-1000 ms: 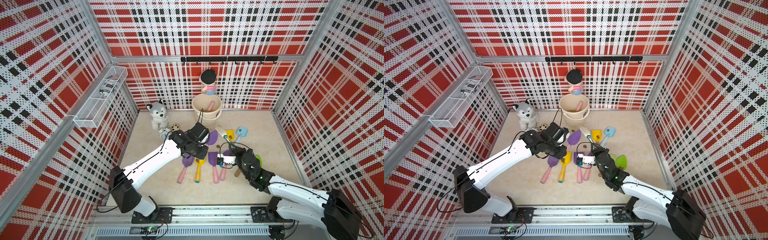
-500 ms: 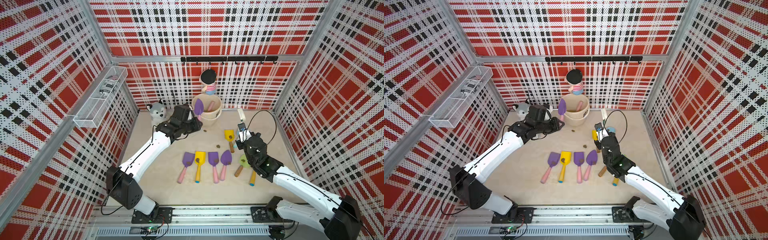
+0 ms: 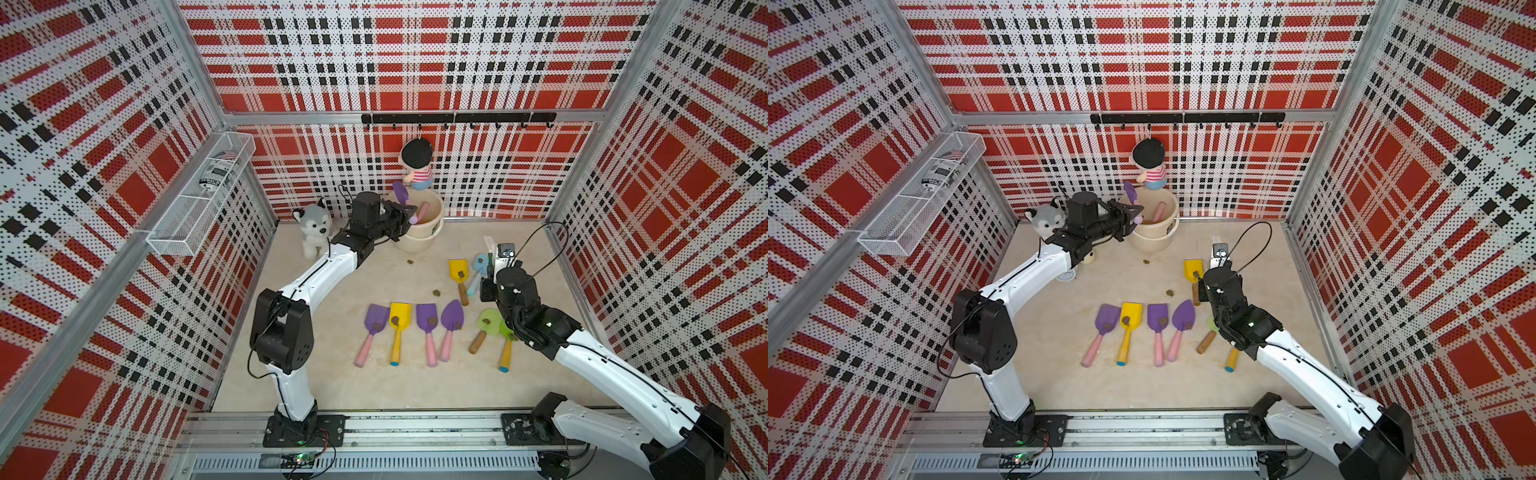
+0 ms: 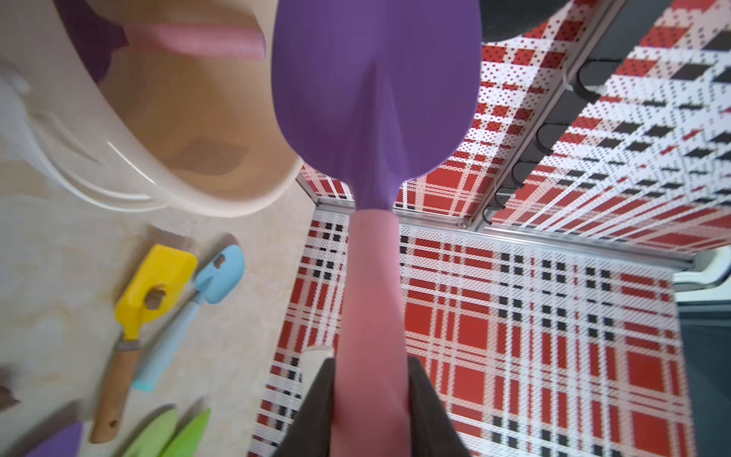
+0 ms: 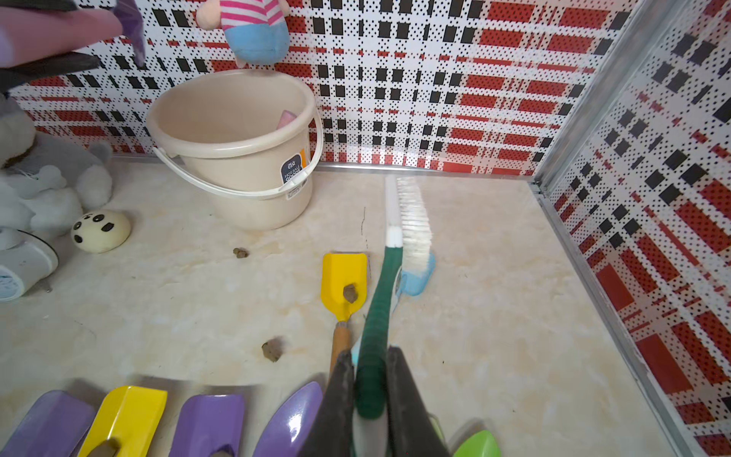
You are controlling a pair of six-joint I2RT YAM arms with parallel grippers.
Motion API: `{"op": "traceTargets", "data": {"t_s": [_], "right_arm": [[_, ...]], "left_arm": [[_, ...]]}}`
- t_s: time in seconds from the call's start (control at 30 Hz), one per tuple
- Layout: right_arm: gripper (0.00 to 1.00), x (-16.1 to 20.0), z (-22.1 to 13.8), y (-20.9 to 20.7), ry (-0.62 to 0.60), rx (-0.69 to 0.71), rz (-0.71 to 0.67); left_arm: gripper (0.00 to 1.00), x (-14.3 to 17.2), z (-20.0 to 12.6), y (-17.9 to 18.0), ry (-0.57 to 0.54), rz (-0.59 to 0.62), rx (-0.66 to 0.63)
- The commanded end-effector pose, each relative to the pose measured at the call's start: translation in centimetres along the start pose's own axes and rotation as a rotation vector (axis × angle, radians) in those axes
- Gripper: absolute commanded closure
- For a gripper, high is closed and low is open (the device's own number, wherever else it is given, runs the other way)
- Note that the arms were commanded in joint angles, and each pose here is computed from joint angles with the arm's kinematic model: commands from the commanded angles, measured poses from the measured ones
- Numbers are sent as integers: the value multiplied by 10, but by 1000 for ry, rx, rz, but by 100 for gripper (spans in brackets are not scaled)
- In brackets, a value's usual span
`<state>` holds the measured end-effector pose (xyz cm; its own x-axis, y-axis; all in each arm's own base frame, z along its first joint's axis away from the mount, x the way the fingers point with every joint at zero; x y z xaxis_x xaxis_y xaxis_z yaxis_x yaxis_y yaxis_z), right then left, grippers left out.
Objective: Brush the soil off the hand trowel and place it into the bucket
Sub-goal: Place the hand trowel in the bucket.
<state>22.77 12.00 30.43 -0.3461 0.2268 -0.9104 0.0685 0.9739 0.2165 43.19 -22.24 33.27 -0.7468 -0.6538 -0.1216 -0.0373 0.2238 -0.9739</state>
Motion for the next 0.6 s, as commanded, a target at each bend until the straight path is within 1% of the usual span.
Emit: {"op": "traceTargets", "data": {"t_s": [0.0, 0.1, 0.17, 0.3, 0.47, 0.57], "right_arm": [[100, -2, -5, -3, 8, -11, 39], [100, -2, -8, -4, 5, -8, 40], [100, -3, -9, -6, -4, -5, 41], [100, -3, -13, -8, -5, -13, 46], [100, 0, -18, -14, -2, 1, 48], [100, 1, -21, -17, -5, 6, 47]], "left_arm": [[100, -7, 11, -23, 25, -160, 120], [100, -10, 29, -18, 69, -195, 61], [100, -11, 42, -8, 101, -216, 1], [100, -16, 58, 8, 109, -251, -78], [100, -26, 70, 25, 106, -298, -119], [100, -32, 79, 30, 120, -282, -116]]}}
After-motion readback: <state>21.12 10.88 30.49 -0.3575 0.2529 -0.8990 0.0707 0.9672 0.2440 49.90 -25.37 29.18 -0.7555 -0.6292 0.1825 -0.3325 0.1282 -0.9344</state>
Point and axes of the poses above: each gripper's point midway between its finger pads, its own z axis out along the fingers, its own y axis along the line the jaws close on, x = y × z, the point moved 10 cm from there along -z, back along the fingers, and after that the axes turned 14 degrees about z, right-handed, at the moved point
